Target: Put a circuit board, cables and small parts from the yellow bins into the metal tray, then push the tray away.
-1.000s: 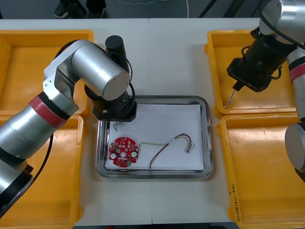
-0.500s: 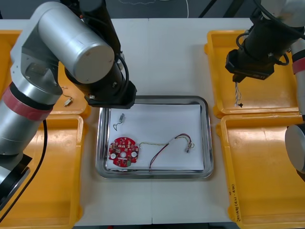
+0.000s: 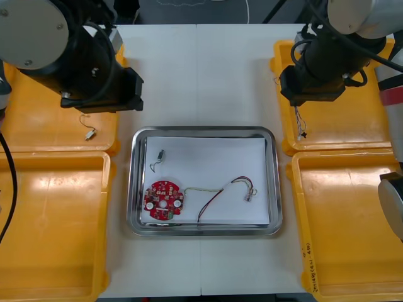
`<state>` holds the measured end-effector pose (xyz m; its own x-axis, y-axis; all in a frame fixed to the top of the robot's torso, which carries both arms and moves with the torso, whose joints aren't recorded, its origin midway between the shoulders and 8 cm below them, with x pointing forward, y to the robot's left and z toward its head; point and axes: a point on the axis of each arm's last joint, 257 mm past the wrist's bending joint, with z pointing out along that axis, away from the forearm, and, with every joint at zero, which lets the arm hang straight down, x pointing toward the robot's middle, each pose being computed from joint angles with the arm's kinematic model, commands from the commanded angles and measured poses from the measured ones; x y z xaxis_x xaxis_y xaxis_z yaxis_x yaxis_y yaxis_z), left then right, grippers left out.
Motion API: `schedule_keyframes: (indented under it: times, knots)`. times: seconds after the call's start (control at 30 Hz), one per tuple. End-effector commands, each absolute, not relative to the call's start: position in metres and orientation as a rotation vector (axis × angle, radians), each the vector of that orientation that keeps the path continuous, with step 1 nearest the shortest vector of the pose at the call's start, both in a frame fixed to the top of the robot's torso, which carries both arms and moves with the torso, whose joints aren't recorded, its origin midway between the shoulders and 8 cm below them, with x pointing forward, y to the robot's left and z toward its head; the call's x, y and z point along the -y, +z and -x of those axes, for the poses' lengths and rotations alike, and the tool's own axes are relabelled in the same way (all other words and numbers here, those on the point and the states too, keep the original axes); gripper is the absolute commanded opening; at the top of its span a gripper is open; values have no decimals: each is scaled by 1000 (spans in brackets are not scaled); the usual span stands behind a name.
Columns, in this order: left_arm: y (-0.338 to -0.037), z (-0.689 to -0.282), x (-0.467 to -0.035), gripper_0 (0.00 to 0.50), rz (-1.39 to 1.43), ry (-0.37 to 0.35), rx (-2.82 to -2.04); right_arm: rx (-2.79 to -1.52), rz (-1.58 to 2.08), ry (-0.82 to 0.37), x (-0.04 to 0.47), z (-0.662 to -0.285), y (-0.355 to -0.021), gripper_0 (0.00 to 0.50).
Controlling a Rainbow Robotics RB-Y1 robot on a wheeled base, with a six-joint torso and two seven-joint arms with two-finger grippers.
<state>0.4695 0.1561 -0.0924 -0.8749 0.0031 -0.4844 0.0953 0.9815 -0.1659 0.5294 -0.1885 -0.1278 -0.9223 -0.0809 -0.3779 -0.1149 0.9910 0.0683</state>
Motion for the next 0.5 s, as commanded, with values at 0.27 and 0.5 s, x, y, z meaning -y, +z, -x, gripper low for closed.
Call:
schedule_keyframes:
  times: [0.27,0.5]
  knots:
    - [-62,-490,-243,500,237,-234,-2592,-2599,610,-69,169,-520,-110,0]
    - [-61,-494,-285,500,337,-181,-2609,-2504,849,-156,145,-505,-115,0]
